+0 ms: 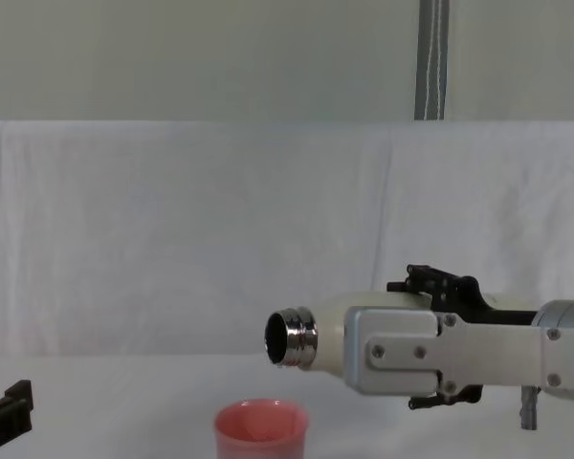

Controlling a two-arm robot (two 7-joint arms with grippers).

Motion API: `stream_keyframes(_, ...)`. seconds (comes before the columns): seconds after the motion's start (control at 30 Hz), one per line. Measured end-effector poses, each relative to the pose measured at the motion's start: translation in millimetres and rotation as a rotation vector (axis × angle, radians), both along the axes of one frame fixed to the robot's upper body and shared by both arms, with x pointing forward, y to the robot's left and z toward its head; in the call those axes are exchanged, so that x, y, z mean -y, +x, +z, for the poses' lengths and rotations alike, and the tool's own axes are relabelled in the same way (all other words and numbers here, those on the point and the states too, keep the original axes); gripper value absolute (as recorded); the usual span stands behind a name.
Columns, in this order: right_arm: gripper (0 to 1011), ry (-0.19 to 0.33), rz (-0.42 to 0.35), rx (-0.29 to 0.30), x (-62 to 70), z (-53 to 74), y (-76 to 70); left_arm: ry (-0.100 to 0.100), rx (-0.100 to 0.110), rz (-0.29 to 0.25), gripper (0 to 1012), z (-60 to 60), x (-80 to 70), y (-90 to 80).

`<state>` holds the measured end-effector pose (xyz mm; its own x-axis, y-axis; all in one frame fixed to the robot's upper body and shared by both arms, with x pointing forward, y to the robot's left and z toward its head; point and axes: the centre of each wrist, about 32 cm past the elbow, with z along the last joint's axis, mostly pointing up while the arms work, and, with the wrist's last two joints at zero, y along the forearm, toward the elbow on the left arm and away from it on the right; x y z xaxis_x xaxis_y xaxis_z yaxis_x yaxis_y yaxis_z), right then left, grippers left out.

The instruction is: Grasp the thermos with one hand and pour water into the cup lid.

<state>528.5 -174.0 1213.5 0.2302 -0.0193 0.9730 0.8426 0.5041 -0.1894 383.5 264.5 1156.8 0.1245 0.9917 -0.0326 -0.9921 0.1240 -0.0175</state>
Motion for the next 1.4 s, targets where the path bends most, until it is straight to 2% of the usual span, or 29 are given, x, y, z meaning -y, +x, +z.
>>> stream_keyframes(0.13, 950, 0.058, -0.011, -0.026, 2.2, -1.6, -0.5, 0.000, 0.000, 0.000, 1001, 0.0, 0.0, 0.0)
stream_keyframes(0.4, 950, 0.228, -0.032, -0.089, 8.6, -5.1, -2.9, 0.000, 0.000, 0.000, 1001, 0.0, 0.0, 0.0)
stream_keyframes(0.43, 950, 0.277, -0.033, -0.101, 9.8, -5.2, -3.8, 0.000, 0.000, 0.000, 1001, 0.0, 0.0, 0.0)
stream_keyframes(0.5, 950, 0.320, -0.033, -0.113, 11.1, -5.5, -4.6, 0.000, 0.000, 0.000, 1001, 0.0, 0.0, 0.0)
stream_keyframes(0.53, 950, 0.369, -0.035, -0.123, 12.8, -5.7, -5.3, 0.000, 0.000, 0.000, 1001, 0.0, 0.0, 0.0)
stream_keyframes(0.6, 950, 0.415, -0.036, -0.134, 14.2, -5.7, -5.7, 0.000, 0.000, 0.000, 1001, 0.0, 0.0, 0.0)
stream_keyframes(0.7, 950, 0.531, -0.039, -0.161, 17.9, -6.5, -6.6, 0.000, 0.000, 0.000, 1001, 0.0, 0.0, 0.0)
stream_keyframes(0.73, 950, 0.531, -0.039, -0.161, 17.9, -6.5, -6.6, 0.000, 0.000, 0.000, 1001, 0.0, 0.0, 0.0)
stream_keyframes(0.77, 950, 0.576, -0.040, -0.170, 19.6, -6.5, -6.6, 0.000, 0.000, 0.000, 1001, 0.0, 0.0, 0.0)
stream_keyframes(0.9, 950, 0.683, -0.041, -0.193, 23.3, -7.1, -7.3, 0.000, 0.000, 0.000, 1001, 0.0, 0.0, 0.0)
stream_keyframes(1.07, 950, 0.742, -0.039, -0.210, 27.7, -7.4, -8.3, 0.000, 0.000, 0.000, 1001, 0.0, 0.0, 0.0)
stream_keyframes(1.33, 950, 0.867, -0.052, -0.249, 40.6, -9.0, -11.8, 0.000, 0.000, 0.000, 1001, 0.0, 0.0, 0.0)
stream_keyframes(1.4, 950, 0.880, -0.052, -0.252, 41.6, -8.8, -12.3, 0.000, 0.000, 0.000, 1001, 0.0, 0.0, 0.0)
